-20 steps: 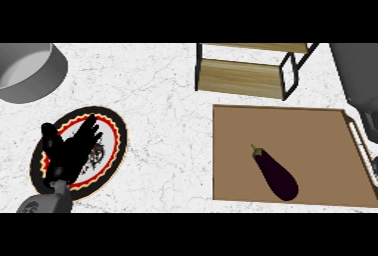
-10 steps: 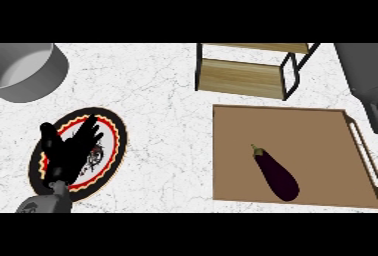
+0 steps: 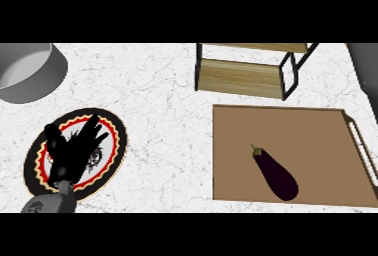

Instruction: Pick the sweet potato from the tray and place it in the tiered shelf

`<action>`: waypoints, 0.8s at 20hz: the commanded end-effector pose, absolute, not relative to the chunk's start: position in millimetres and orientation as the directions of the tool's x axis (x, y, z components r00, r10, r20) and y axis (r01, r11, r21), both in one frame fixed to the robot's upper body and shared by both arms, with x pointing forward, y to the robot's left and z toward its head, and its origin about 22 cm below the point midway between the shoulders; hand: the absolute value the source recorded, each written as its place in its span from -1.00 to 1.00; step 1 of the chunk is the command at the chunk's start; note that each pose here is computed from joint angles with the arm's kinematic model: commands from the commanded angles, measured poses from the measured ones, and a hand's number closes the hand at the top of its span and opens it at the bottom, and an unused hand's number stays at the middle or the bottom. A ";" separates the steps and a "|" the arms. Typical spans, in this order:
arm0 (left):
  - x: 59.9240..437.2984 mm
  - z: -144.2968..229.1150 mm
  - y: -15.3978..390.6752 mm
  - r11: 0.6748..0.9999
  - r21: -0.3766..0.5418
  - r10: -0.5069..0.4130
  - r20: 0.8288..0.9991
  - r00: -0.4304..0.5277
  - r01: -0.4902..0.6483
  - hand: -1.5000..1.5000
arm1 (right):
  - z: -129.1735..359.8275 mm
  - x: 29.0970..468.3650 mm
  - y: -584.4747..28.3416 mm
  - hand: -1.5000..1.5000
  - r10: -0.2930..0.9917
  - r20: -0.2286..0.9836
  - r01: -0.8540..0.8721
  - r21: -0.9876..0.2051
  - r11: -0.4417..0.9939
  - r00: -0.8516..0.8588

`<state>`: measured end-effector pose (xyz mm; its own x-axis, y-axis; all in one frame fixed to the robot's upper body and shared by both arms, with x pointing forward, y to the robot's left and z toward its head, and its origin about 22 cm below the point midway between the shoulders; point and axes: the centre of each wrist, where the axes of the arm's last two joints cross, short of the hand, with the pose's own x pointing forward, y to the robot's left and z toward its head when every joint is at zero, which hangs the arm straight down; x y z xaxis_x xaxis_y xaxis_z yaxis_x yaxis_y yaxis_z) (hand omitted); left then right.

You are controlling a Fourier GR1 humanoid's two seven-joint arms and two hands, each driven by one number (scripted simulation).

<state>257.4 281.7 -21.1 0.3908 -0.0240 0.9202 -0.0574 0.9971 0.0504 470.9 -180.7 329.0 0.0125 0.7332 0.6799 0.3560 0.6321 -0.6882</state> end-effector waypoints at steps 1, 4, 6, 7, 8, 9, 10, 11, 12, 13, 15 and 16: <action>258.1 -22.4 298.0 0.997 0.044 -0.011 0.902 0.432 -0.068 0.00 | 320.6 472.9 -180.0 -1.00 0.634 0.774 0.407 -0.577 0.708 -0.006; 249.7 -23.3 289.2 0.998 0.046 -0.019 0.903 0.429 -0.053 0.00 | 314.6 474.0 -186.9 -1.00 0.521 0.852 0.406 -0.461 0.789 -0.046; 258.6 -24.2 289.0 0.996 0.054 -0.017 0.901 0.434 -0.072 0.00 | 334.2 469.4 -179.9 -1.00 0.460 0.885 0.413 -0.392 0.822 -0.075; 263.9 -26.7 276.5 0.998 0.044 -0.017 0.901 0.433 -0.053 0.00 | 343.9 467.9 -194.0 -1.00 0.407 0.909 0.395 -0.342 0.853 -0.093; 258.2 -18.3 287.5 0.998 0.046 -0.021 0.900 0.435 -0.049 0.00 | 346.0 467.2 -209.0 -1.00 0.379 0.919 0.410 -0.307 0.859 -0.105; 248.9 -29.7 299.9 0.997 0.056 -0.025 0.903 0.430 -0.060 0.00 | 337.6 470.4 -182.5 -1.00 0.358 0.930 0.416 -0.292 0.861 -0.088; 246.2 -33.3 284.1 0.997 0.054 -0.020 0.895 0.446 -0.063 0.00 | 366.9 462.2 -212.2 -1.00 0.314 0.942 0.421 -0.239 0.875 -0.117; 252.6 -32.1 282.7 0.997 0.054 -0.024 0.889 0.457 -0.051 0.00 | 344.1 467.5 -201.4 -1.00 0.297 0.948 0.425 -0.222 0.877 -0.118; 249.9 -26.6 273.4 0.996 0.062 -0.027 0.897 0.442 -0.065 0.00 | 358.7 463.3 -206.7 -1.00 0.272 0.952 0.466 -0.179 0.867 -0.141; 252.1 -20.1 288.4 0.997 0.048 -0.017 0.898 0.440 -0.060 0.00 | 341.5 465.8 -221.8 -1.00 0.283 0.950 0.523 -0.174 0.834 -0.136; 248.1 -20.0 289.8 0.997 0.058 -0.027 0.902 0.430 -0.059 0.00 | 362.4 461.3 -238.7 -1.00 0.294 0.946 0.569 -0.168 0.805 -0.137; 258.7 -20.9 306.5 0.996 0.050 -0.013 0.889 0.457 -0.069 0.00 | 346.7 464.6 -229.1 -1.00 0.323 0.937 0.601 -0.183 0.778 -0.133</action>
